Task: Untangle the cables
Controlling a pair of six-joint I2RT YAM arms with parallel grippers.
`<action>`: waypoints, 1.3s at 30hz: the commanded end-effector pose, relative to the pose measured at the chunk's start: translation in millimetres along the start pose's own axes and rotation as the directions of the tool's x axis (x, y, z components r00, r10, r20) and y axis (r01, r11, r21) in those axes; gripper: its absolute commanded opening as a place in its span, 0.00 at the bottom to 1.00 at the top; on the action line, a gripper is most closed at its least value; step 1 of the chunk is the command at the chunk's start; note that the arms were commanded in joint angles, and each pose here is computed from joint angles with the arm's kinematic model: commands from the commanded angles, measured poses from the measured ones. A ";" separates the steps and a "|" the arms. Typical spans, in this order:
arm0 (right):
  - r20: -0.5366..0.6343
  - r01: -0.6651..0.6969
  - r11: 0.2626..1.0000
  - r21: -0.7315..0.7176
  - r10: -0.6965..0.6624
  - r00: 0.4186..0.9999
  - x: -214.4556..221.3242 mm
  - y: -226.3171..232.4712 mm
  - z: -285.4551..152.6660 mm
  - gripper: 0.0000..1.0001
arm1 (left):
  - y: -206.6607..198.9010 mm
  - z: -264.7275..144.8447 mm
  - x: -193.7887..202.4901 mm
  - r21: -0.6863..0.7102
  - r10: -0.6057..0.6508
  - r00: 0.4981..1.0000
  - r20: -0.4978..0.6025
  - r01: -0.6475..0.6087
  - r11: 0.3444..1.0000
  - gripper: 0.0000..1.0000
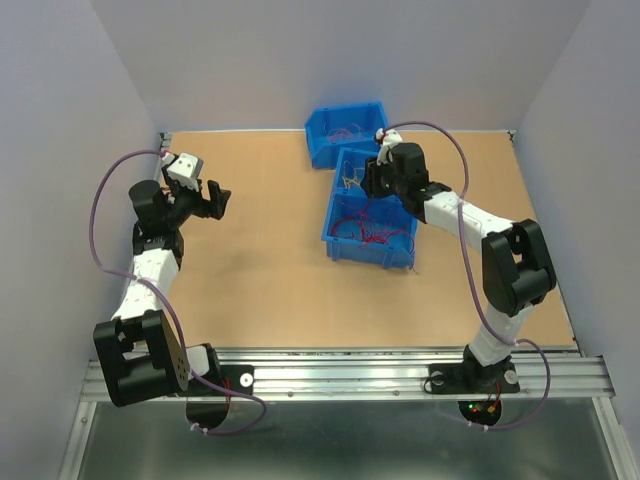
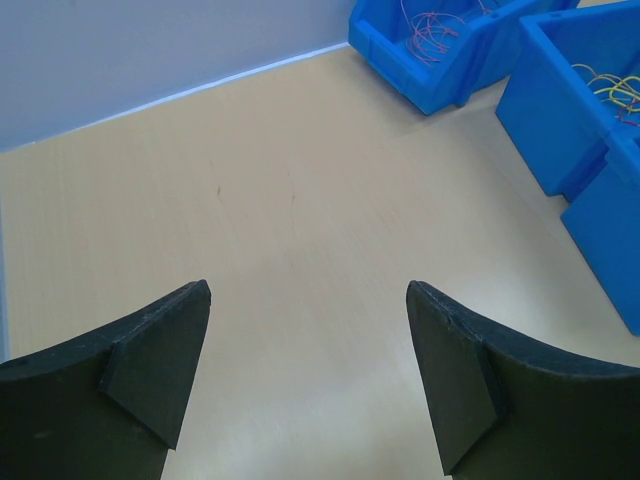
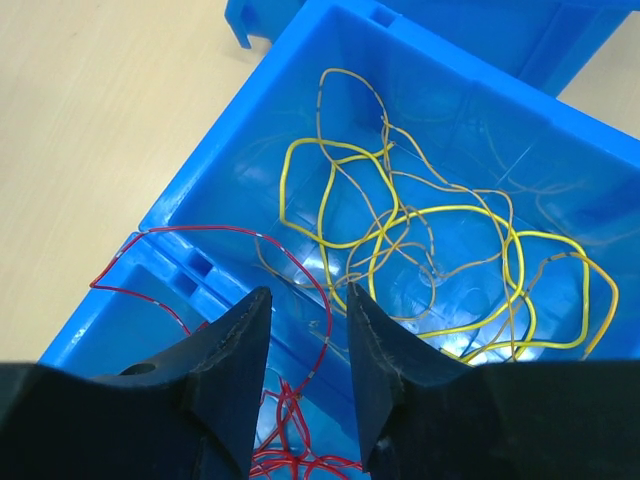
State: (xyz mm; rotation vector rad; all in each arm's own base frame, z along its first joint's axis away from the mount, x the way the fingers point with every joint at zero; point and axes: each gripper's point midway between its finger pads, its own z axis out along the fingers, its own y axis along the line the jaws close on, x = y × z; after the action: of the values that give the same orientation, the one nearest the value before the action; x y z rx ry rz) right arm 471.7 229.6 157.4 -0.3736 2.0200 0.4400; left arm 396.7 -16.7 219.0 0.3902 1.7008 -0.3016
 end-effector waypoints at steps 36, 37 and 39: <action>-0.033 -0.020 1.000 0.009 0.020 0.999 50.9 3.2 -50.7 0.01 | -18.4 -4.5 -15.3 0.038 0.062 0.997 0.052 -0.064 0.997 0.90; -0.046 -0.022 0.999 0.031 0.024 0.999 55.7 -1.1 -47.9 0.01 | -19.7 -4.9 -15.5 0.039 0.065 0.996 0.053 -0.067 0.997 0.90; -0.038 -0.023 0.999 0.043 0.025 0.999 51.0 -3.5 -46.3 0.26 | -20.3 -5.6 -16.5 0.035 0.069 0.996 0.055 -0.071 0.997 0.90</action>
State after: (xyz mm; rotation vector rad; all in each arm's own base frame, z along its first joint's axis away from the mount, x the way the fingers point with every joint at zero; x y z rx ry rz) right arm 404.6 204.8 130.4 -0.3838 2.0843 0.4532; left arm 390.5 -30.0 216.2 0.4253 1.6987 -0.3198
